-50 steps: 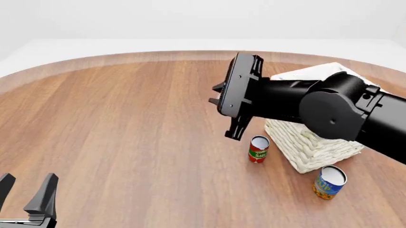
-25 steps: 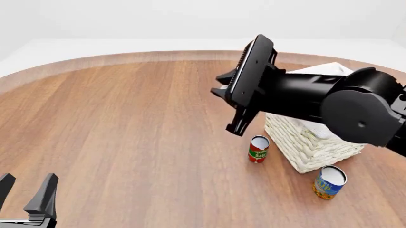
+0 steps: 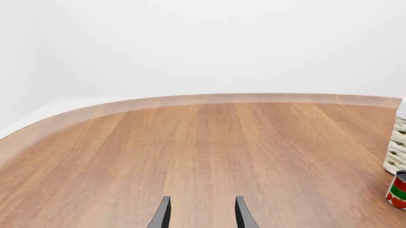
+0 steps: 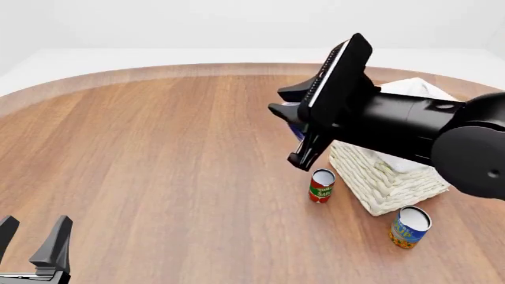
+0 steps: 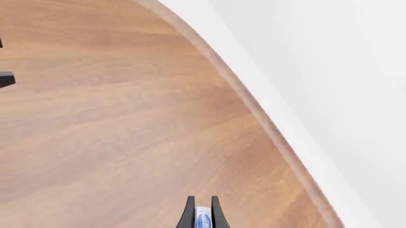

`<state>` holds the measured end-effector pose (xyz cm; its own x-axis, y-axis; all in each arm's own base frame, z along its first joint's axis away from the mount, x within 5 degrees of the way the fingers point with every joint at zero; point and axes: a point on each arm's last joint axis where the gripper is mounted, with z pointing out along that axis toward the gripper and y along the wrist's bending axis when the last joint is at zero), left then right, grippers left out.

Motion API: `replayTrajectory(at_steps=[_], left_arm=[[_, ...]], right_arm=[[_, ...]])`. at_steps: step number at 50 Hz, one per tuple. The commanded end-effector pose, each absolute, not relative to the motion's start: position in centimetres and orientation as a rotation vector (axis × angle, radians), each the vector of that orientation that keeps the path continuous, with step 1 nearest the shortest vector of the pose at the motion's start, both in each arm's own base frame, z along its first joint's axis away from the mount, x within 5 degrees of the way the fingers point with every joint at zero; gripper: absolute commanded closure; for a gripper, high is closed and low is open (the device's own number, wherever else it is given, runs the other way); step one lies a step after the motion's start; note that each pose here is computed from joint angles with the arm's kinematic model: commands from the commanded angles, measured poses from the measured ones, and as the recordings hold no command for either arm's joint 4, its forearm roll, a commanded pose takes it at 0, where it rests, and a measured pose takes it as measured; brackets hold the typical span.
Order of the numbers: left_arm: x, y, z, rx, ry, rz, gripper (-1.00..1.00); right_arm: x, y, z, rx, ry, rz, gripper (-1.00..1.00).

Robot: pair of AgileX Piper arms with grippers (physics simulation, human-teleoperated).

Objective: Pick up the alphabet soup and the cream cheese box, and put them in the basket.

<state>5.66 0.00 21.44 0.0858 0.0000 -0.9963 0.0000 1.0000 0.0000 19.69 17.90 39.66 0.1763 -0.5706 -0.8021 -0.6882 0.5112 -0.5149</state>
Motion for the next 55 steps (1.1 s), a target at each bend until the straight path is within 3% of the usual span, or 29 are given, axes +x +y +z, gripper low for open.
replayTrajectory(at_steps=[1, 12, 55], left_arm=[[5.7, 0.0, 21.4, 0.0, 1.485, 0.0, -1.0], [5.7, 0.0, 21.4, 0.0, 1.485, 0.0, -1.0], [5.7, 0.0, 21.4, 0.0, 1.485, 0.0, -1.0]], right_arm=[[18.4, 17.1, 40.2, -1.076, 1.469, 0.166, 1.0], [17.1, 16.0, 40.7, -1.034, 1.45, 0.193, 1.0], [16.8, 16.7, 38.8, -0.98, 1.588, 0.316, 1.0]])
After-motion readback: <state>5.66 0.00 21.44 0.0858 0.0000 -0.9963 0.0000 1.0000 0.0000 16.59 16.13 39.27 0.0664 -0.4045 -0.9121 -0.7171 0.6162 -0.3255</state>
